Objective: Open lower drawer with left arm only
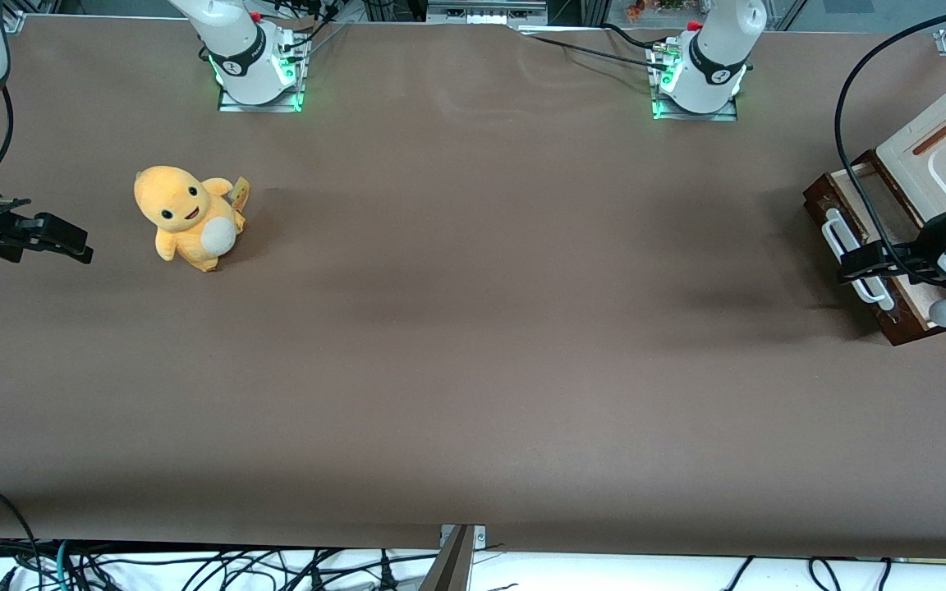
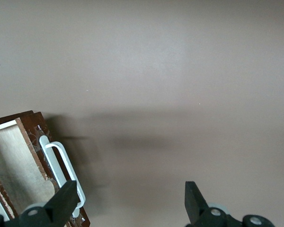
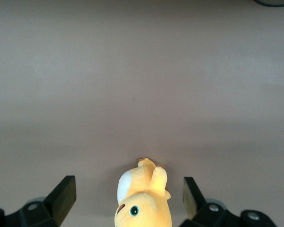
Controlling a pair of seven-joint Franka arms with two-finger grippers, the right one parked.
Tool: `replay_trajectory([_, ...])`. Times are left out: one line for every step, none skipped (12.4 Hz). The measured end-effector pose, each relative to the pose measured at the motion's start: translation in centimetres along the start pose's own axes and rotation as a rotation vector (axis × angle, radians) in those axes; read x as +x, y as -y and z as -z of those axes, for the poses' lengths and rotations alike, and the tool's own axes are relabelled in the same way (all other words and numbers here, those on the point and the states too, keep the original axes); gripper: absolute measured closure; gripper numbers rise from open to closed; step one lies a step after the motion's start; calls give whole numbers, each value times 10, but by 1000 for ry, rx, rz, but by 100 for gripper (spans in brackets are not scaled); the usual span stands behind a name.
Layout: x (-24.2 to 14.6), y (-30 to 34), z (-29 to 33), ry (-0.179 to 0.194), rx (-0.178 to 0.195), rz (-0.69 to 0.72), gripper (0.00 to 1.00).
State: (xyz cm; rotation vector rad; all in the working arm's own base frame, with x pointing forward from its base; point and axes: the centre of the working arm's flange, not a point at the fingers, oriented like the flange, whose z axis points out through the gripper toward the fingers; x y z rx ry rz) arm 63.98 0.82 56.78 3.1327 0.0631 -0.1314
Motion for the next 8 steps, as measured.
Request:
replay_trajectory([0, 0, 0, 0, 0, 0, 0])
replay_trajectory([0, 0, 0, 0, 0, 0, 0])
replay_trajectory([0, 0, 0, 0, 0, 0, 0])
replay_trajectory([0, 0, 0, 0, 0, 0, 0])
replay_trajectory([0, 0, 0, 0, 0, 0, 0])
replay_trajectory([0, -1, 0, 0, 0, -1, 0])
replay_trajectory([0, -2, 0, 0, 0, -3, 0])
replay_trajectory([0, -2, 0, 0, -1, -4, 0])
